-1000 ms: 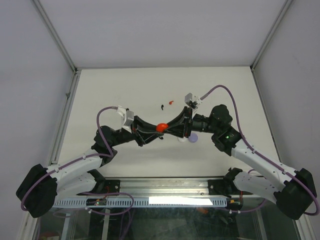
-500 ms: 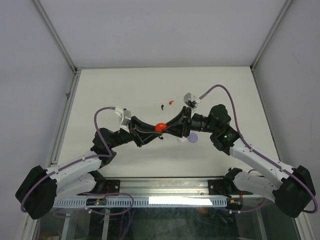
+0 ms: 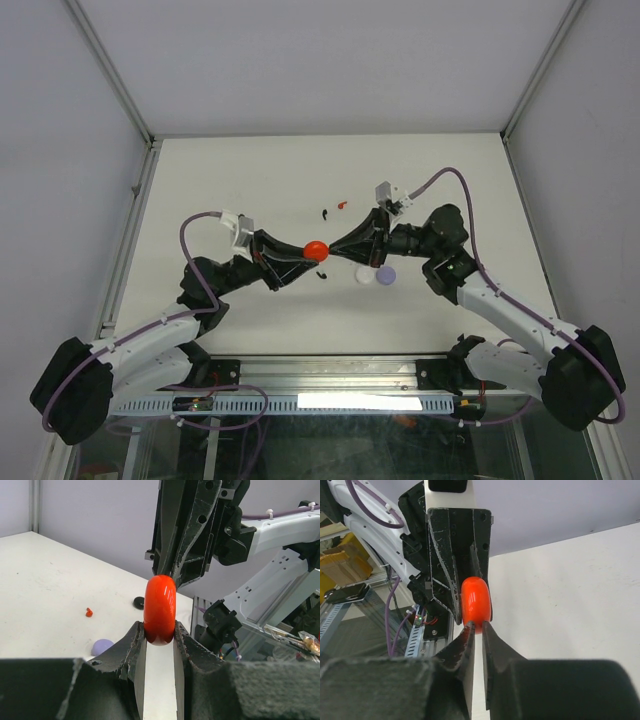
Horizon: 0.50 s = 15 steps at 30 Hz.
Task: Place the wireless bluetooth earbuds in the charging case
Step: Open the charging case.
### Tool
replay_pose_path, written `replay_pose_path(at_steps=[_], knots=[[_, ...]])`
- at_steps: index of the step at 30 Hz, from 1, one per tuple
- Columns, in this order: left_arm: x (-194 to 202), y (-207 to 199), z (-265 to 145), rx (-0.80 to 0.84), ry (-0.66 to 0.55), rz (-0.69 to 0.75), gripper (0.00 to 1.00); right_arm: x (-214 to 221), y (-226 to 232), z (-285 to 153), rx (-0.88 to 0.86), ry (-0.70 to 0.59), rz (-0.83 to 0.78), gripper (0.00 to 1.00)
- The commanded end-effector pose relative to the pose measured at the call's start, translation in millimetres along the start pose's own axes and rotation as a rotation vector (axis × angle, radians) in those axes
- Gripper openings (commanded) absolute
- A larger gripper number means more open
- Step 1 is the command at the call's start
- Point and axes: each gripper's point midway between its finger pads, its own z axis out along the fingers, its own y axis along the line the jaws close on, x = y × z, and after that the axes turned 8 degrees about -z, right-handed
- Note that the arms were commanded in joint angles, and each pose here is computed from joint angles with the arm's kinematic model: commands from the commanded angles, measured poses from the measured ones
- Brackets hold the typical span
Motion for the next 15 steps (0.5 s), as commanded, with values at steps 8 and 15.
replay_pose_path(at_steps=[8, 15], knots=[[2, -1, 2, 0.03, 0.021, 0.07, 0.0, -18, 11, 3, -0.077, -0.019, -0.096, 0.62], [9, -2, 4, 0.074, 0.067, 0.132, 0.0, -17, 4, 6, -0.055, 0.014, -0.081, 0.69]])
